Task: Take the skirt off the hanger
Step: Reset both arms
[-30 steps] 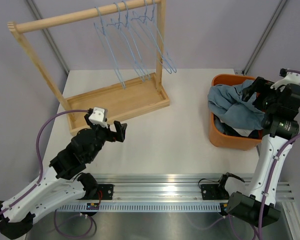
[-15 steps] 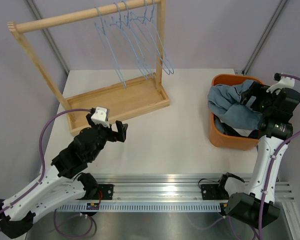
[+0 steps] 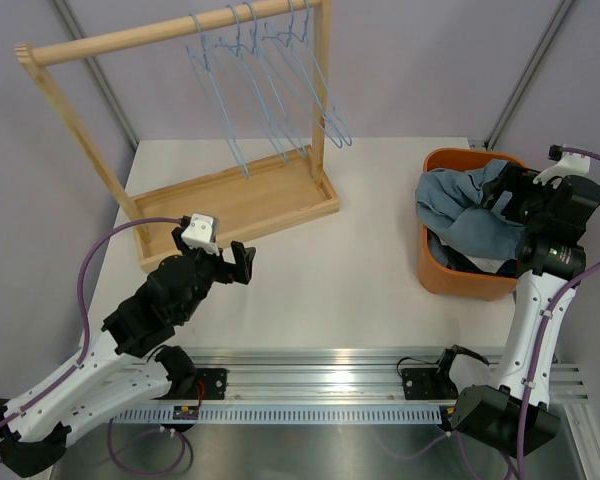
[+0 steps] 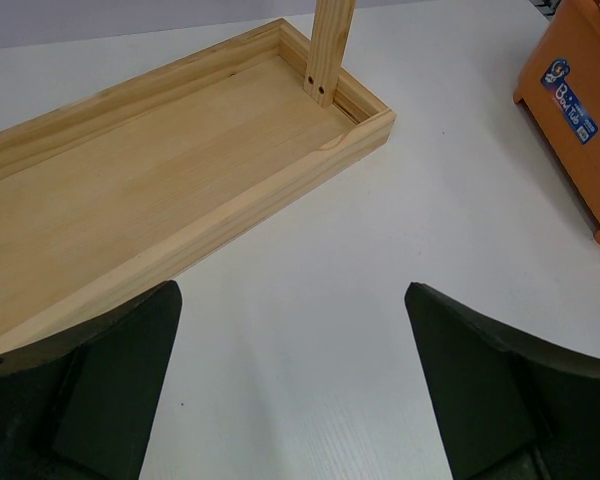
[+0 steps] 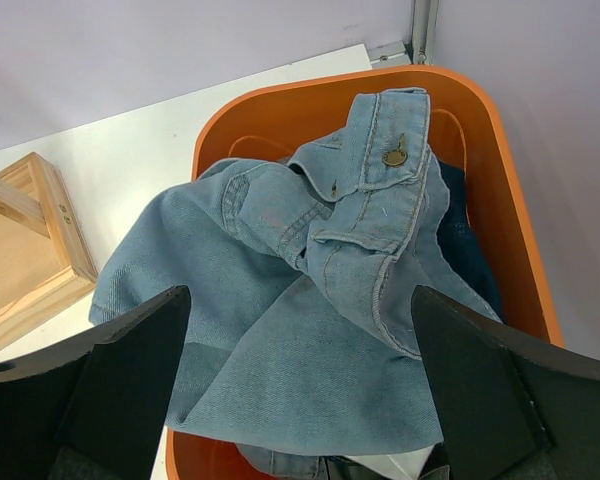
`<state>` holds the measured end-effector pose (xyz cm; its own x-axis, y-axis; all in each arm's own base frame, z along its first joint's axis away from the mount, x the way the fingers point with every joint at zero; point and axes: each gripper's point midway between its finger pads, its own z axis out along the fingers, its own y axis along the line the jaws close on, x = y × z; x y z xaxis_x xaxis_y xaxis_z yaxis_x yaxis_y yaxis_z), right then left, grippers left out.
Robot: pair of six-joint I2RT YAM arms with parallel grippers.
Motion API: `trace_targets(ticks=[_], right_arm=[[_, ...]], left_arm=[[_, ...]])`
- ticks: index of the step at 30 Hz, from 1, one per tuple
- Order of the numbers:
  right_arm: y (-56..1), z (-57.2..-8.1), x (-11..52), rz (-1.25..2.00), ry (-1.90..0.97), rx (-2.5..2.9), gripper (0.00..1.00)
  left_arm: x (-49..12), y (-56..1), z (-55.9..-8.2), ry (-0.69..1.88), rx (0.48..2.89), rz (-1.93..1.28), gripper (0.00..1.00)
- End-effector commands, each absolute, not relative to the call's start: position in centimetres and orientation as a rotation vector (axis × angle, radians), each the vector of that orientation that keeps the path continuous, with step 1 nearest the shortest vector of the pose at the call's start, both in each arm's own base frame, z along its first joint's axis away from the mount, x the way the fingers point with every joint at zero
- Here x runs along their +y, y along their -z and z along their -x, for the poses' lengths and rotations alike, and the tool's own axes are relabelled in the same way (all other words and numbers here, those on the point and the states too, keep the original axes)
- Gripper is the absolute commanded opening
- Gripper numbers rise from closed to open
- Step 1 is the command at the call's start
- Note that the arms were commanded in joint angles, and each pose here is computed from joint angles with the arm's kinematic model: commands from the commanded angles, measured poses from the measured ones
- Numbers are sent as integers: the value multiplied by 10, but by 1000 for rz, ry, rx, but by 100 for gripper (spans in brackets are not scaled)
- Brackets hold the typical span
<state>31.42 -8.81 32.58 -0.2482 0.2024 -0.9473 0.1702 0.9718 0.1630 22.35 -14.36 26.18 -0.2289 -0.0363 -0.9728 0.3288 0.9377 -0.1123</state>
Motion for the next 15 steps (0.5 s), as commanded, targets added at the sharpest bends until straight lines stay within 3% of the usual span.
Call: trace_targets(ticks=[1,8,15], right_arm=[[-150,-421,-16,-12,-144,1706,100],[-146,-387,-3,74,-105,1547,99],[-145,-400,-8,22,-105,1587,99]], left_arm=[[-81,-168,-342,162,1936,80,99],[-8,-128,-354,-52,1929,103,99],[2,-118,-380,-114,1813,27,99]])
